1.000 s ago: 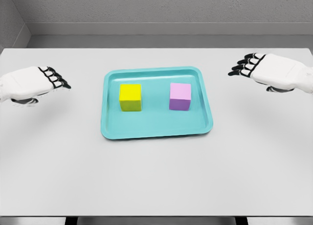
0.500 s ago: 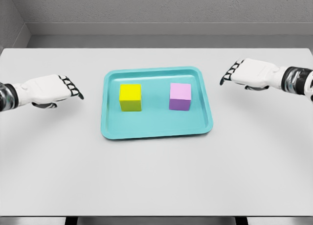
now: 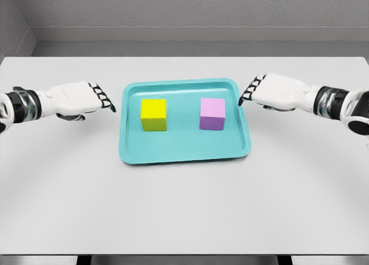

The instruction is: Push two cubes

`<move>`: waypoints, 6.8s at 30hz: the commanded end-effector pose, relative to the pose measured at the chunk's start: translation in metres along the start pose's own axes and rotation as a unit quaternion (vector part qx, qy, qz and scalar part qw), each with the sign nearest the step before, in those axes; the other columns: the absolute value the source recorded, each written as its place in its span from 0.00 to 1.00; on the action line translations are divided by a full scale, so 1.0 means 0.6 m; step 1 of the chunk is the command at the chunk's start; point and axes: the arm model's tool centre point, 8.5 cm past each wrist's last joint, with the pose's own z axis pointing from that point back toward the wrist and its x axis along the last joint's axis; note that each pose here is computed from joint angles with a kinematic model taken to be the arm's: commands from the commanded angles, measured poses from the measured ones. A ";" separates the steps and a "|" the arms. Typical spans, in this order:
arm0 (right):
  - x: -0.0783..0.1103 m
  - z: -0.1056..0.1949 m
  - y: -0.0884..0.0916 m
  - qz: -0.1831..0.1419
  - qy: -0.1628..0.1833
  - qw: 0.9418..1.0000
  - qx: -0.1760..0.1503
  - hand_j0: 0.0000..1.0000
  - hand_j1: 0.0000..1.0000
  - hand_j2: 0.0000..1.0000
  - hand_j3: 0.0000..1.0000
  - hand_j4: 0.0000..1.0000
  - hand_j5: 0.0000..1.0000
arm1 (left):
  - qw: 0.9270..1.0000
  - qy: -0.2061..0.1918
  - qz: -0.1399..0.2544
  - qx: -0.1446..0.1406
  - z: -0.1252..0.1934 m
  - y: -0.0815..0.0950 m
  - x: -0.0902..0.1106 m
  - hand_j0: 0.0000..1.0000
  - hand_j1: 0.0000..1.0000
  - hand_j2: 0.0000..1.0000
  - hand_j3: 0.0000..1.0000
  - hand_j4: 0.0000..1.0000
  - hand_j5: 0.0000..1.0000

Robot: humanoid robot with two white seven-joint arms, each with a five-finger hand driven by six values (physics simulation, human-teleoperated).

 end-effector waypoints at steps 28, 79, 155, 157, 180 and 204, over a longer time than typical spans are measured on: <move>0.028 -0.064 0.041 -0.046 -0.024 0.999 0.003 0.66 0.66 0.66 0.66 0.66 0.66 | 0.999 -0.029 0.005 0.019 -0.043 0.021 0.034 0.80 0.80 0.80 0.80 0.80 0.80; 0.030 -0.113 0.011 -0.041 -0.038 0.998 0.004 0.66 0.66 0.66 0.66 0.66 0.66 | 0.998 -0.050 0.004 0.030 -0.089 0.050 0.067 0.80 0.80 0.80 0.80 0.80 0.80; 0.206 -0.032 -0.076 -0.055 -0.258 0.964 -0.026 0.69 0.69 0.69 0.69 0.69 0.69 | 0.997 0.057 0.053 0.004 0.033 0.034 -0.105 0.70 0.70 0.70 0.70 0.70 0.70; 0.211 -0.037 -0.069 -0.057 -0.263 0.963 -0.018 0.69 0.69 0.69 0.69 0.69 0.69 | 0.994 0.079 0.078 0.002 0.052 0.018 -0.132 0.71 0.71 0.71 0.71 0.71 0.71; 0.201 -0.136 -0.018 -0.082 -0.244 0.966 0.034 0.69 0.69 0.69 0.69 0.69 0.69 | 0.993 0.085 0.081 0.003 0.055 0.019 -0.139 0.71 0.71 0.71 0.71 0.71 0.71; 0.186 -0.163 -0.027 -0.081 -0.230 0.969 0.038 0.69 0.69 0.69 0.69 0.69 0.69 | 0.993 0.084 0.082 0.006 0.056 0.022 -0.139 0.71 0.71 0.71 0.71 0.71 0.71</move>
